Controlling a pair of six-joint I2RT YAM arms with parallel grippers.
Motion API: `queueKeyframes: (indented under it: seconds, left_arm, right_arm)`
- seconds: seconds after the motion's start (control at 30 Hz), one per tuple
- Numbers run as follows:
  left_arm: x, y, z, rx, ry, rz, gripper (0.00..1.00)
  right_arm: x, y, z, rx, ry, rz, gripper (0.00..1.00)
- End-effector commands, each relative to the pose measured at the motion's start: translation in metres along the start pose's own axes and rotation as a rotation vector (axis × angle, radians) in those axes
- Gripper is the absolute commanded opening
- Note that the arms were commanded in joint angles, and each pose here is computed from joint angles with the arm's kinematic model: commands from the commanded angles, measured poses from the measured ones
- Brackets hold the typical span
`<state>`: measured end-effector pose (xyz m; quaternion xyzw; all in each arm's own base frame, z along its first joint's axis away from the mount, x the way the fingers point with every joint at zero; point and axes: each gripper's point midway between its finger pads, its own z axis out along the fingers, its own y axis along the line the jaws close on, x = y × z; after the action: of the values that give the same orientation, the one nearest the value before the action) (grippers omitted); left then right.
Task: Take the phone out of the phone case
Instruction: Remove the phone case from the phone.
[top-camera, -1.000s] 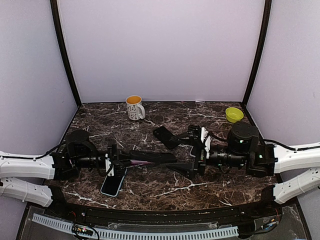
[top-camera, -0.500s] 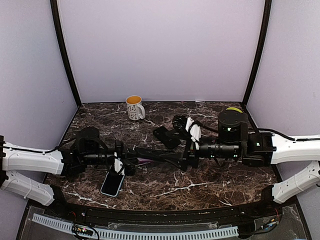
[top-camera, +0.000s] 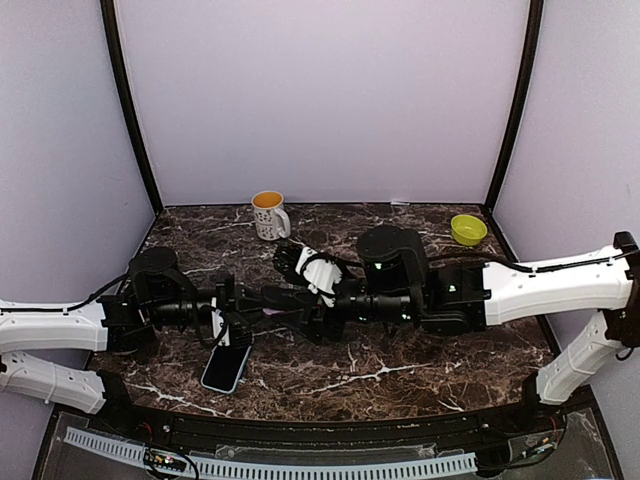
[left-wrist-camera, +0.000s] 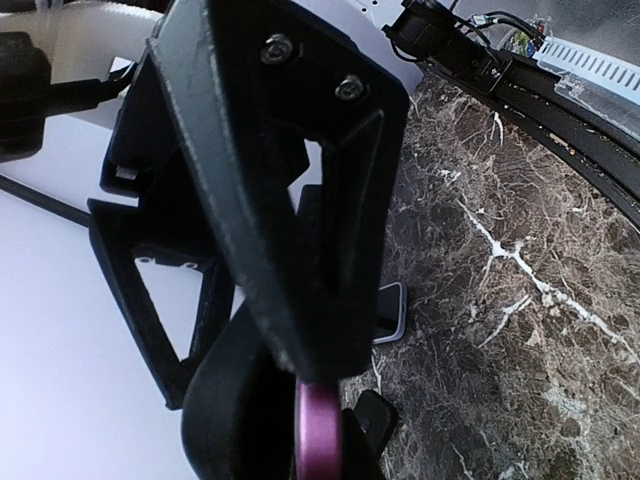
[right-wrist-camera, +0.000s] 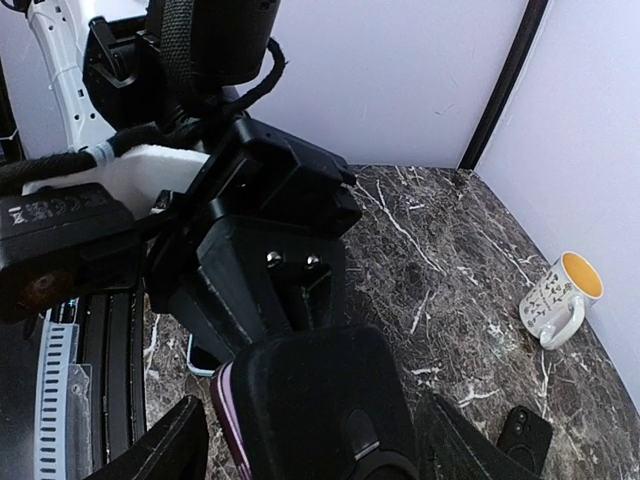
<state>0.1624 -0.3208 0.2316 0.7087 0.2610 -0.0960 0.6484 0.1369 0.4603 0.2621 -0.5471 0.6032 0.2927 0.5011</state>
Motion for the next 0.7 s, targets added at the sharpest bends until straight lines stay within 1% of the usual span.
queueKeyframes:
  seconds: [0.0,0.13,0.27,0.5,0.67]
  left_arm:
    - [-0.011,0.012,-0.005,-0.038,-0.033,0.011,0.00]
    - [-0.011,0.012,-0.006,-0.037,-0.027,0.013,0.00]
    - [-0.011,0.013,-0.007,-0.042,-0.024,0.014,0.00]
    - [-0.010,0.011,-0.008,-0.040,-0.021,0.015,0.00]
    - [-0.011,0.013,-0.009,-0.047,-0.020,0.017,0.00]
  right_arm:
    - [-0.031,-0.006,0.006,0.040,-0.082,0.017,0.70]
    - [-0.035,-0.006,0.010,0.039,-0.093,0.013,0.70]
    - [-0.030,-0.010,0.016,0.060,-0.069,-0.004,0.66]
    - [-0.017,-0.016,0.022,0.103,-0.010,-0.036,0.55]
    - [-0.012,-0.017,0.020,0.112,0.013,-0.048,0.51]
